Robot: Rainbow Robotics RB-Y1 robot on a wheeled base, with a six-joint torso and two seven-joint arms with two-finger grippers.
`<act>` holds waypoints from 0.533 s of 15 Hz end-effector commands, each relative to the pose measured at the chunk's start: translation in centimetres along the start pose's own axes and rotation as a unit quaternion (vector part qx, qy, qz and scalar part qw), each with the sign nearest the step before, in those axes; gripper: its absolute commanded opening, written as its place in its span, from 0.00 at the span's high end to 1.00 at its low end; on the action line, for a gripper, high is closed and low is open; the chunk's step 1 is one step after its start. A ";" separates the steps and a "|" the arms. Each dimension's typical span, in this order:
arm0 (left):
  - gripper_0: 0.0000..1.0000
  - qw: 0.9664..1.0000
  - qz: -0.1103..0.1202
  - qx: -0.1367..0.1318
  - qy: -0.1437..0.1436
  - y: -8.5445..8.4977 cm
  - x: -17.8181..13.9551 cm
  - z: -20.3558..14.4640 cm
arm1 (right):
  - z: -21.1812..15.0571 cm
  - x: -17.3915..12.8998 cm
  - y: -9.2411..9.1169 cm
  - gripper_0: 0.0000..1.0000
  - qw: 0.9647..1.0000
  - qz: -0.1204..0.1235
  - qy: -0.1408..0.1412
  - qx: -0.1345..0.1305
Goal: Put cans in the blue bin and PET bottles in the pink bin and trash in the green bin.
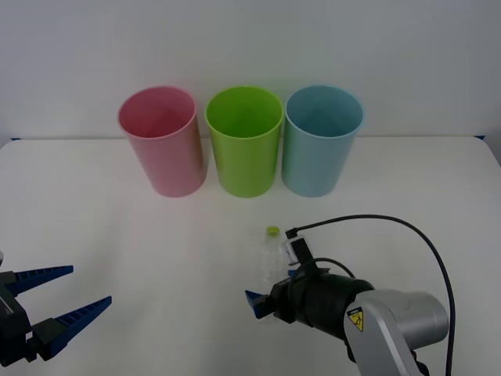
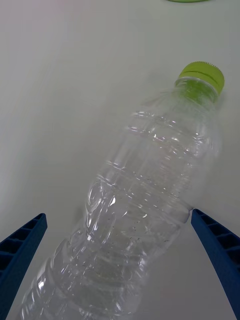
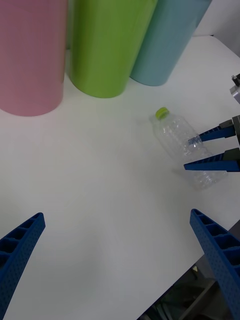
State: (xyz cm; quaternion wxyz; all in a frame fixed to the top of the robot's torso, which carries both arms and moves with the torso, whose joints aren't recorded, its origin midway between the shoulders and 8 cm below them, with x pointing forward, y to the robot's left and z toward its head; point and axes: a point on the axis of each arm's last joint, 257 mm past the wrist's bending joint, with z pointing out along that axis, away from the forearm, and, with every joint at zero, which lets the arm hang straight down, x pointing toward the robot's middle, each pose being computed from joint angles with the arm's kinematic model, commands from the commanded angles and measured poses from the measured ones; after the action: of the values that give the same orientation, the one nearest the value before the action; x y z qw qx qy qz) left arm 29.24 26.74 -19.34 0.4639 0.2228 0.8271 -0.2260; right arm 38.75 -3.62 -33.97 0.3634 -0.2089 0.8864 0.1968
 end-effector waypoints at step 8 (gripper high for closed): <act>0.00 1.000 0.000 0.000 0.000 0.0 0.0 0.0 | 1.3 0.4 0.2 0.91 1.000 -0.009 -0.008 0.000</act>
State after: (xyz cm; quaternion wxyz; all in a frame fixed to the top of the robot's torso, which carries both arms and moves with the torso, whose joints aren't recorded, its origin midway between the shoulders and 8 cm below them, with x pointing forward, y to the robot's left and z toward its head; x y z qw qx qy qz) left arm 29.24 26.74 -19.34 0.4639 0.2228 0.8271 -0.2260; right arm 39.07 -2.90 -34.97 0.3716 -0.2148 0.8818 0.1954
